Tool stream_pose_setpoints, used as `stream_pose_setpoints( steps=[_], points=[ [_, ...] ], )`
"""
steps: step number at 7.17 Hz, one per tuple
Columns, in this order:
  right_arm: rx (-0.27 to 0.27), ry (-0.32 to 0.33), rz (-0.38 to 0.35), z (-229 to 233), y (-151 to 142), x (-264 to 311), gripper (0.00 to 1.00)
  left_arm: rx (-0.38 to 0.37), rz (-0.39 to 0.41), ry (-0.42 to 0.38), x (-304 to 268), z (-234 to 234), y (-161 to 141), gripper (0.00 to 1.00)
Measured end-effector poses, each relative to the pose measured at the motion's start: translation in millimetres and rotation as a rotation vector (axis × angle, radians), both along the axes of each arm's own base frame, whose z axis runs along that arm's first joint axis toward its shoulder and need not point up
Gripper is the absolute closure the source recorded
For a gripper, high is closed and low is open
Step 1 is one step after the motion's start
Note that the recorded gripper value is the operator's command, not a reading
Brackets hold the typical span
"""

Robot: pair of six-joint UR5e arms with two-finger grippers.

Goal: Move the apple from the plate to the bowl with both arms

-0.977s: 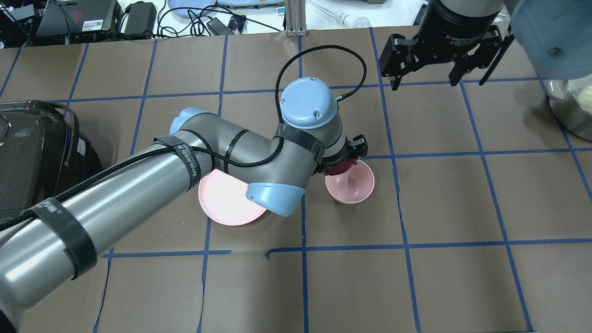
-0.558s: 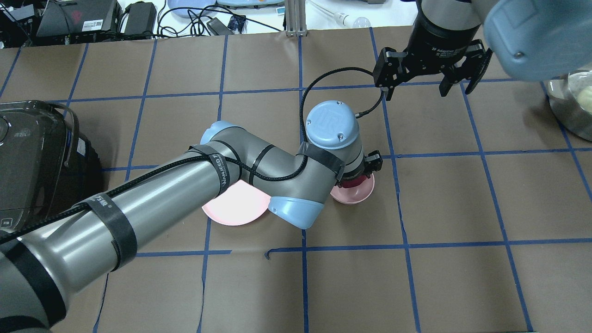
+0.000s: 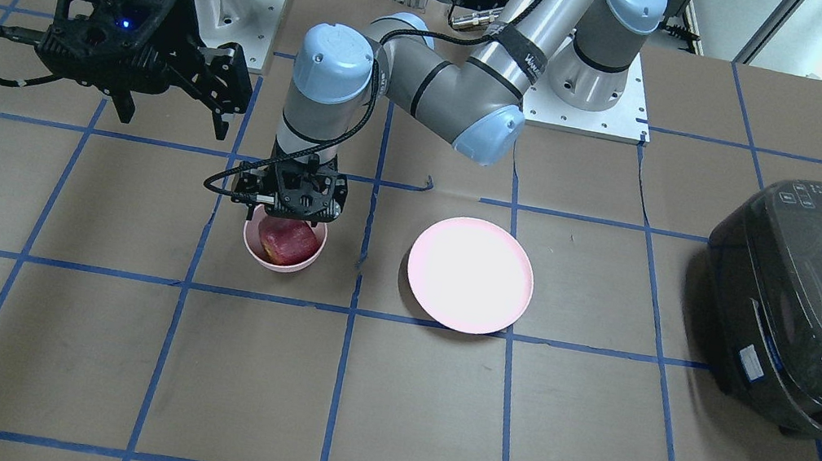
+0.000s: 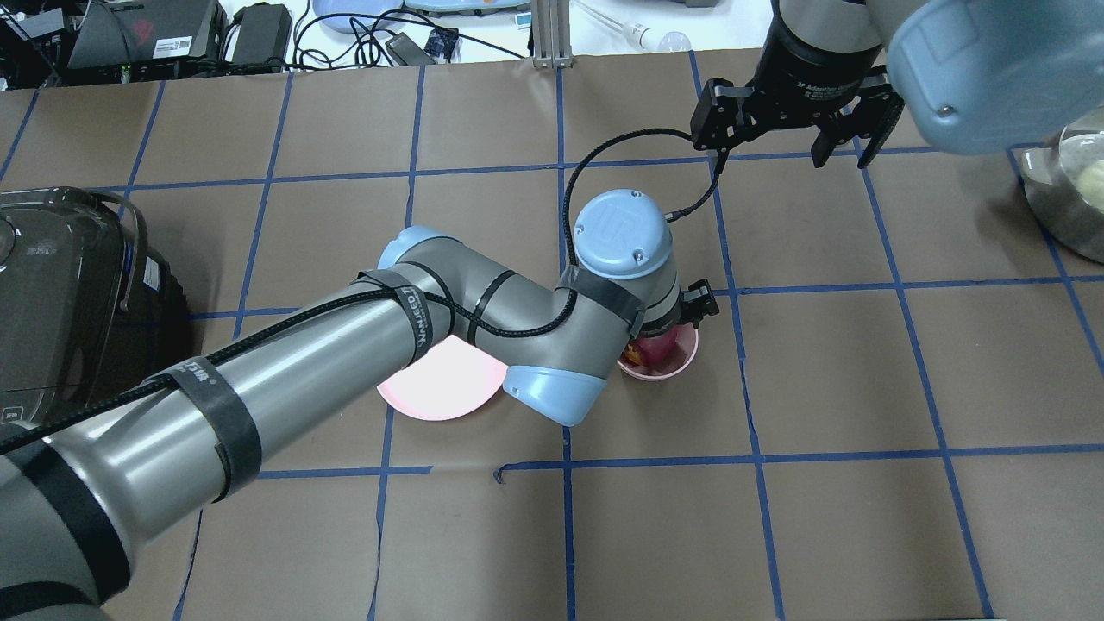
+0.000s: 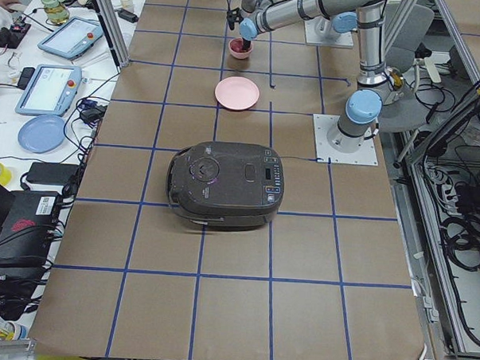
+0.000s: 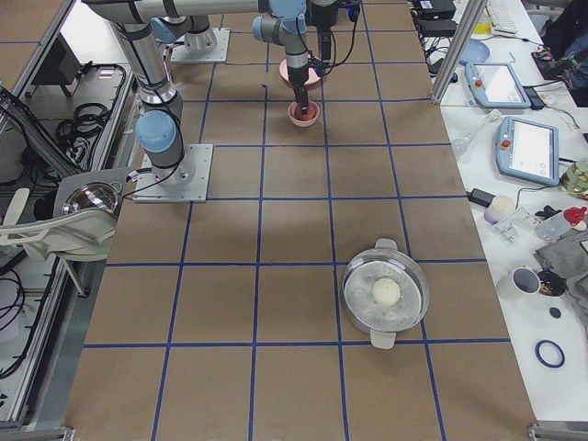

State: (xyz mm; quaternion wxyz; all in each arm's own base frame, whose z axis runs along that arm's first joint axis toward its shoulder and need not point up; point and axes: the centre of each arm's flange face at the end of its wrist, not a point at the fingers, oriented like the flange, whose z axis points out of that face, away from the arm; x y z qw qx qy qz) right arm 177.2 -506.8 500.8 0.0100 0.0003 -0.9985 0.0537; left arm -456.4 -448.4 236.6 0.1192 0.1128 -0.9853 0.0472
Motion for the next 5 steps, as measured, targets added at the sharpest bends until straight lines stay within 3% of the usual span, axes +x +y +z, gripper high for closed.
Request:
stream_pose_setpoints(
  steps=[3,5],
  points=[
    [-0.044,-0.014,-0.085,4,-4,0,0.00,-0.053,-0.024,-0.018,69,52,-33,0.00],
    [-0.046,-0.016,-0.097,4,-4,0,0.00,-0.017,-0.080,-0.081,152,93,-54,0.00]
  ],
)
